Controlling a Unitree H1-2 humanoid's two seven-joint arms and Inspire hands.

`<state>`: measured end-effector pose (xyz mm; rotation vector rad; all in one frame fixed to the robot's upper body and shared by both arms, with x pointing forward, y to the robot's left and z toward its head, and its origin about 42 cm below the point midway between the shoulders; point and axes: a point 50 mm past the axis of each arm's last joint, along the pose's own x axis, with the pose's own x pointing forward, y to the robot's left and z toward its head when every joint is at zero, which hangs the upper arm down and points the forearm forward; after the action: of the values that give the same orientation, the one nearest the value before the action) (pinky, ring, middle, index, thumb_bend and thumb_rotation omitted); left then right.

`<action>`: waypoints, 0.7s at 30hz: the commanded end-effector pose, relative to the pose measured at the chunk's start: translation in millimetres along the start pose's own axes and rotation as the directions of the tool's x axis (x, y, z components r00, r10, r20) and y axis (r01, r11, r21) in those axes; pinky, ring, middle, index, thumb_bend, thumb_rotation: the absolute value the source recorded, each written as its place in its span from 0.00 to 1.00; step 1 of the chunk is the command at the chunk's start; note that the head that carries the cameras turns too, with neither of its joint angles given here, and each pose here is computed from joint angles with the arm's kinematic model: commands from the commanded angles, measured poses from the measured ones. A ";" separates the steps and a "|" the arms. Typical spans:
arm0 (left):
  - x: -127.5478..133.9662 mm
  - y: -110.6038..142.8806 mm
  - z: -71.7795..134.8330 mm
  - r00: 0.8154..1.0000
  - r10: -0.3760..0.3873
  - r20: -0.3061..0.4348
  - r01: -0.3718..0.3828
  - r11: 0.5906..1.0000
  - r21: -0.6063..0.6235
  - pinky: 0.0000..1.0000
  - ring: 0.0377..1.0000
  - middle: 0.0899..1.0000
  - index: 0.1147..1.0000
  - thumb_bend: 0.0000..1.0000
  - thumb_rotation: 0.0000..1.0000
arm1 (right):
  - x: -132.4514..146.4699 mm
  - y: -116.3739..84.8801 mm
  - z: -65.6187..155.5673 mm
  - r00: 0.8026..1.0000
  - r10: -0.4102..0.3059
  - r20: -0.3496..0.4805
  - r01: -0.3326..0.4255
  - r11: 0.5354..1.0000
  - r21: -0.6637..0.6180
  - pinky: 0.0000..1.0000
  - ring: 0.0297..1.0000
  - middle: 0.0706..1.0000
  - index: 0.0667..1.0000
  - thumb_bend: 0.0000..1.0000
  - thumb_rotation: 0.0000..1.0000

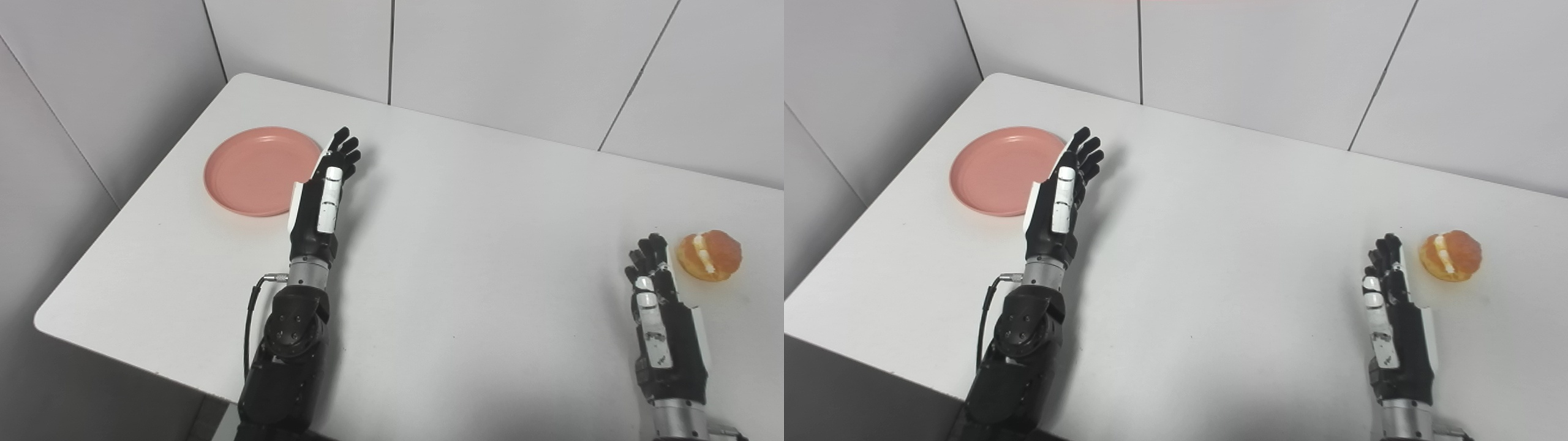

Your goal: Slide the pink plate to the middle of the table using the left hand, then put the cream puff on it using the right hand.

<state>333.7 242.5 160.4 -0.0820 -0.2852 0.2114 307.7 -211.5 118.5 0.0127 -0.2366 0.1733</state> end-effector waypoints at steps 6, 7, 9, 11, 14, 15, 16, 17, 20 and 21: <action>25.8 24.7 21.9 0.993 0.046 0.107 -0.049 0.998 0.031 0.86 0.84 0.82 0.80 0.72 1.00 | -3.6 2.4 -1.0 1.000 0.005 0.007 -0.005 1.000 0.007 1.00 1.00 1.00 1.00 0.57 0.83; 29.1 31.2 21.4 0.992 0.058 0.113 -0.063 0.997 0.039 0.85 0.84 0.81 0.80 0.72 1.00 | -3.5 2.3 -1.3 1.000 0.003 0.006 -0.003 1.000 0.002 1.00 1.00 1.00 1.00 0.57 0.83; 34.4 41.9 20.0 0.989 0.082 0.124 -0.089 0.994 0.058 0.83 0.81 0.79 0.77 0.73 1.00 | -3.1 2.3 -1.8 1.000 0.001 0.003 -0.001 1.000 -0.004 1.00 1.00 1.00 1.00 0.59 0.84; 38.4 50.6 18.7 0.985 0.100 0.139 -0.112 0.991 0.079 0.84 0.81 0.78 0.76 0.73 1.00 | -2.6 2.7 -2.0 1.000 0.001 0.002 -0.001 1.000 -0.005 1.00 1.00 1.00 1.00 0.59 0.84; 43.4 64.0 17.1 0.980 0.124 0.154 -0.137 0.988 0.077 0.85 0.81 0.78 0.76 0.71 1.00 | -2.5 3.1 -2.2 1.000 0.004 0.008 -0.004 1.000 0.012 1.00 1.00 1.00 1.00 0.57 0.82; 44.9 68.9 16.9 0.978 0.128 0.162 -0.143 0.987 0.079 0.84 0.81 0.77 0.76 0.69 1.00 | -2.7 3.2 -2.0 1.000 0.003 0.006 -0.003 1.000 0.016 1.00 1.00 1.00 1.00 0.56 0.82; 46.6 73.7 16.8 0.976 0.130 0.172 -0.147 0.985 0.087 0.84 0.80 0.77 0.76 0.68 1.00 | -2.8 3.3 -1.8 1.000 0.002 0.004 -0.002 1.000 0.013 1.00 1.00 1.00 1.00 0.56 0.82; 47.6 76.5 16.7 0.975 0.130 0.179 -0.149 0.985 0.092 0.83 0.78 0.76 0.75 0.67 1.00 | -2.9 3.3 -1.7 1.000 0.001 0.002 -0.001 1.000 0.010 1.00 1.00 1.00 1.00 0.56 0.83; 51.7 86.9 23.4 0.967 0.175 0.185 -0.194 0.977 0.089 0.82 0.77 0.75 0.74 0.72 1.00 | -2.9 3.2 -1.9 1.000 0.000 0.002 0.000 1.000 0.002 1.00 1.00 1.00 1.00 0.56 0.83; 52.9 90.0 25.7 0.962 0.195 0.191 -0.216 0.972 0.092 0.82 0.77 0.74 0.73 0.72 1.00 | -2.9 3.2 -2.0 1.000 0.000 0.003 0.000 1.000 0.002 1.00 1.00 1.00 1.00 0.57 0.83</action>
<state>349.3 336.2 159.4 0.0059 -0.3396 0.4146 307.7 -211.1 118.7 0.0051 -0.2368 0.1727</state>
